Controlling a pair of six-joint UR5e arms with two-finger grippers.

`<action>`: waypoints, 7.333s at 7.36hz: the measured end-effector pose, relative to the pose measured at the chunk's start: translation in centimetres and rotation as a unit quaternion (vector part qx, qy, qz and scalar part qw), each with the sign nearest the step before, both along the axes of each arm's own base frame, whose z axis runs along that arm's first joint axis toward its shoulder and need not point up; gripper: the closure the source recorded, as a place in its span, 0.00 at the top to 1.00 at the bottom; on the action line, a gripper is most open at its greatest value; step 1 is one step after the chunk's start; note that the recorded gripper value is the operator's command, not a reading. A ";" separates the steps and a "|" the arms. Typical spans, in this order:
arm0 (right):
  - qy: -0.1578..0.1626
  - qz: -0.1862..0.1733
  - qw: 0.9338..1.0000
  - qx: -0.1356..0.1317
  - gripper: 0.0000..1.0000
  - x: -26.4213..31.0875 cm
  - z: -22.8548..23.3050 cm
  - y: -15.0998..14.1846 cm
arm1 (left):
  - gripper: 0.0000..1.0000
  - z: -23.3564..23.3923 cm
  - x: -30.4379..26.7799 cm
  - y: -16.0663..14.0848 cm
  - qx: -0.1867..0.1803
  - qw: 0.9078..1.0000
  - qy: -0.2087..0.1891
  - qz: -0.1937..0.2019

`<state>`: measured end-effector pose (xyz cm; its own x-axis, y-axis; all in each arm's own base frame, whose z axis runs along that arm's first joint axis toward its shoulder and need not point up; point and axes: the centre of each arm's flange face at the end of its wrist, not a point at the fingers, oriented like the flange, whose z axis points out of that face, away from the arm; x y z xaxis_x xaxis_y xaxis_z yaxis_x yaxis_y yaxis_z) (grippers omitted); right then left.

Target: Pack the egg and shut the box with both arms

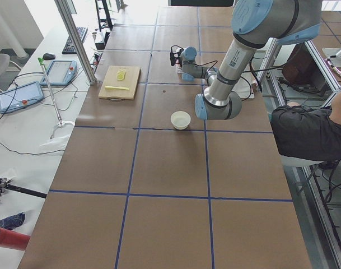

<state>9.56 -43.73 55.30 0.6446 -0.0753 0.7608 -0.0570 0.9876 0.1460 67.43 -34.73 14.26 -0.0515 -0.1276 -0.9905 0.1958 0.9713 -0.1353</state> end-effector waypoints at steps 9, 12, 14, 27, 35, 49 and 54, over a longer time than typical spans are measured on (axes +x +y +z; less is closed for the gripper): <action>-0.020 0.009 1.000 -0.017 1.00 -0.6 -0.3 -0.2 | 1.00 -1.2 -3.2 -3.3 0.014 1.000 0.001 0.007; -0.038 0.013 0.998 -0.040 1.00 -5.0 -4.4 -1.3 | 1.00 -2.1 -8.4 -6.0 0.017 0.997 -0.056 0.047; -0.055 0.047 0.996 -0.046 0.99 -10.1 -7.8 -1.8 | 1.00 -2.5 -13.0 -7.0 0.024 0.991 -0.114 0.062; -0.148 -0.037 0.986 -0.068 0.00 -47.2 -19.9 7.6 | 1.00 3.4 -39.0 -16.4 0.106 0.939 -0.328 -0.018; -0.228 -0.015 0.972 -0.053 1.00 -58.1 -39.6 7.3 | 1.00 14.1 -44.6 -17.7 0.194 0.890 -0.411 0.039; 0.056 -0.157 0.985 0.045 1.00 -10.8 -5.7 -6.7 | 1.00 45.4 -71.5 -13.4 0.314 0.804 -0.483 0.151; 0.049 -0.129 0.990 -0.011 1.00 -4.8 2.2 -2.6 | 1.00 48.2 -74.3 -12.8 0.294 0.809 -0.487 0.148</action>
